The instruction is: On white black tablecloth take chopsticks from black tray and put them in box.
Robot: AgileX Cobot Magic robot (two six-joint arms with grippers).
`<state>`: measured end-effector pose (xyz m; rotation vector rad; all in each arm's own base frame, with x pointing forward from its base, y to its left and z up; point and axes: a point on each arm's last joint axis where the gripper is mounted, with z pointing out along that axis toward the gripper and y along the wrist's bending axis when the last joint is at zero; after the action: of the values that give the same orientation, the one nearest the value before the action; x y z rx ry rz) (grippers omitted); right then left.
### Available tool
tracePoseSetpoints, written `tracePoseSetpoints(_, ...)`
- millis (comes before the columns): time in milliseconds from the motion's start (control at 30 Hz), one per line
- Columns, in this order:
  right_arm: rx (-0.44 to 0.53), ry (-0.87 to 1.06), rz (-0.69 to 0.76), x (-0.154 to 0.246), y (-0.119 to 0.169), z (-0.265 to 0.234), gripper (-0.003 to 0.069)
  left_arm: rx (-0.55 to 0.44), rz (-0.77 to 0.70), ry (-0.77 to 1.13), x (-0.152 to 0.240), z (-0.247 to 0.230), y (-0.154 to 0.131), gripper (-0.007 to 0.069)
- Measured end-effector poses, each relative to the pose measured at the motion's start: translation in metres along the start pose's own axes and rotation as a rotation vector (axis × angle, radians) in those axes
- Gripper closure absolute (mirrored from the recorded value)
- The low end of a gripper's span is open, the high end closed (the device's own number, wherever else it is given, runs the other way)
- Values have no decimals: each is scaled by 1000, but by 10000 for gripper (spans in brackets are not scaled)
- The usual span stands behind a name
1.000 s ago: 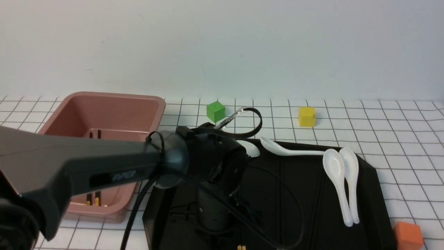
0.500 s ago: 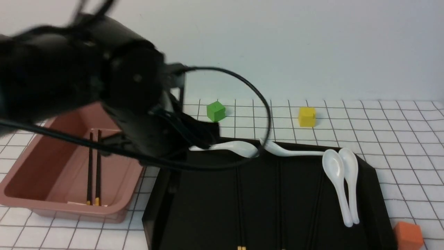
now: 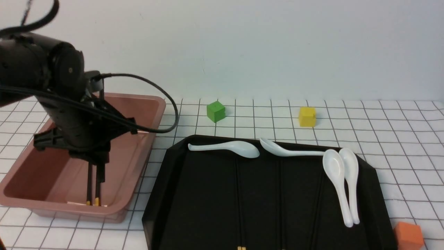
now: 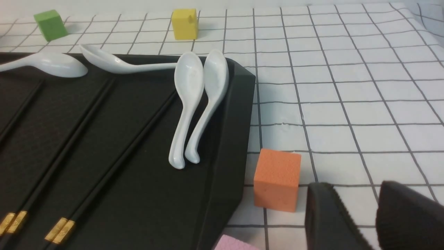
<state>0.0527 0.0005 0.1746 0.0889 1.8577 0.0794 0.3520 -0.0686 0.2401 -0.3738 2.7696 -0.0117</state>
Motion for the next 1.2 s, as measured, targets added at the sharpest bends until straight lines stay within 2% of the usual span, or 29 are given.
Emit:
tracePoseSetpoints(167, 0, 0, 0, 0, 0, 0, 419, -26, 24, 46, 1, 30, -3, 424)
tracePoseSetpoints(300, 0, 0, 0, 0, 0, 0, 419, -27, 20, 57, 1, 23, -3, 390)
tracePoseSetpoints(367, 0, 0, 0, 0, 0, 0, 419, -21, 36, 43, -1, 8, -1, 407)
tracePoseSetpoints(500, 0, 0, 0, 0, 0, 0, 419, 11, 87, -30, 2, -43, 7, 511)
tracePoseSetpoints(600, 0, 0, 0, 0, 0, 0, 419, 48, 116, -122, 15, -89, 19, 626)
tracePoseSetpoints(633, 0, 0, 0, 0, 0, 0, 419, 59, 118, -145, 20, -98, 23, 638)
tracePoseSetpoints(767, 0, 0, 0, 0, 0, 0, 419, 141, 100, -244, 57, -128, 42, 638)
tracePoseSetpoints(900, 0, 0, 0, 0, 0, 0, 419, 270, 88, -343, 103, -143, 59, 638)
tracePoseSetpoints(1033, 0, 0, 0, 0, 0, 0, 419, 457, 31, -465, 159, -138, 76, 638)
tracePoseSetpoints(1133, 0, 0, 0, 0, 0, 0, 419, 559, -40, -552, 184, -125, 84, 638)
tracePoseSetpoints(1200, 0, 0, 0, 0, 0, 0, 419, 591, -79, -597, 193, -113, 89, 638)
